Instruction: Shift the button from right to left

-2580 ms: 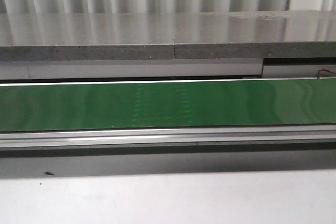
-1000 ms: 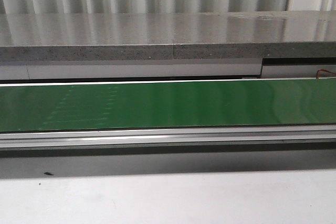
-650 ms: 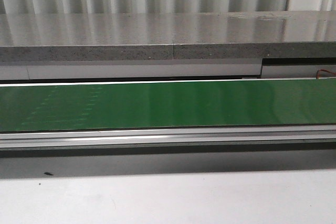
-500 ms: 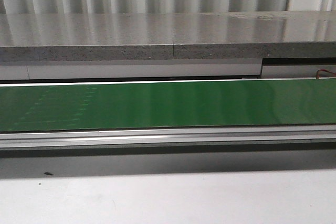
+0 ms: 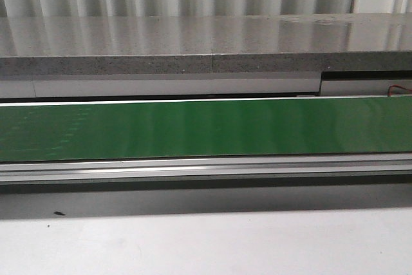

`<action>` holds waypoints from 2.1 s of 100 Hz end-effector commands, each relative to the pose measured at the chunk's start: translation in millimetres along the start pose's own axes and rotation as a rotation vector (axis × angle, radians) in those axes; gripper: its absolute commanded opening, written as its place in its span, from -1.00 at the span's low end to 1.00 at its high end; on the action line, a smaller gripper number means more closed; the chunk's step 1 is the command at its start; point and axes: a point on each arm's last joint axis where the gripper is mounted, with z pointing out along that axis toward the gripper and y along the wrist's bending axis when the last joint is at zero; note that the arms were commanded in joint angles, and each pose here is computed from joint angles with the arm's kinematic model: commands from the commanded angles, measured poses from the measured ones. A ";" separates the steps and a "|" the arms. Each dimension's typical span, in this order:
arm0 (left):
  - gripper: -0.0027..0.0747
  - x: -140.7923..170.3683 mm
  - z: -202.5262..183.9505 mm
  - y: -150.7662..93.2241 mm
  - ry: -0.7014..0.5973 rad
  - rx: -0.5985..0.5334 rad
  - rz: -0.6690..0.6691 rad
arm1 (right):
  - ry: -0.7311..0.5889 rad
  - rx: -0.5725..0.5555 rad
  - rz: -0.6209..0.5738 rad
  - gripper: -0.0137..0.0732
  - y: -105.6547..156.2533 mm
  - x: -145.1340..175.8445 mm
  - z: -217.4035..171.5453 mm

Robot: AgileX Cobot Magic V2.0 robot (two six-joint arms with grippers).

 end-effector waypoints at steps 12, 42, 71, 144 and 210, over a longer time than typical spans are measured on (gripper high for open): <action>-0.99 10.4 -3.0 1.5 -0.148 -0.056 -0.072 | -0.089 0.011 -0.011 -0.84 -1.1 -14.2 -2.7; -0.99 53.0 -0.5 -4.6 -0.139 -0.049 -0.094 | -0.091 0.012 -0.011 -0.84 -1.1 -14.3 -2.8; -0.98 51.7 -0.7 -4.5 -0.148 -0.048 -0.106 | -0.090 0.012 -0.011 -0.84 -1.1 -14.2 -2.8; -0.98 51.7 -0.7 -4.5 -0.148 -0.048 -0.106 | -0.090 0.012 -0.011 -0.84 -1.1 -14.2 -2.8; -0.98 51.7 -0.7 -4.5 -0.148 -0.048 -0.106 | -0.291 0.212 0.060 -0.84 -15.2 21.0 19.5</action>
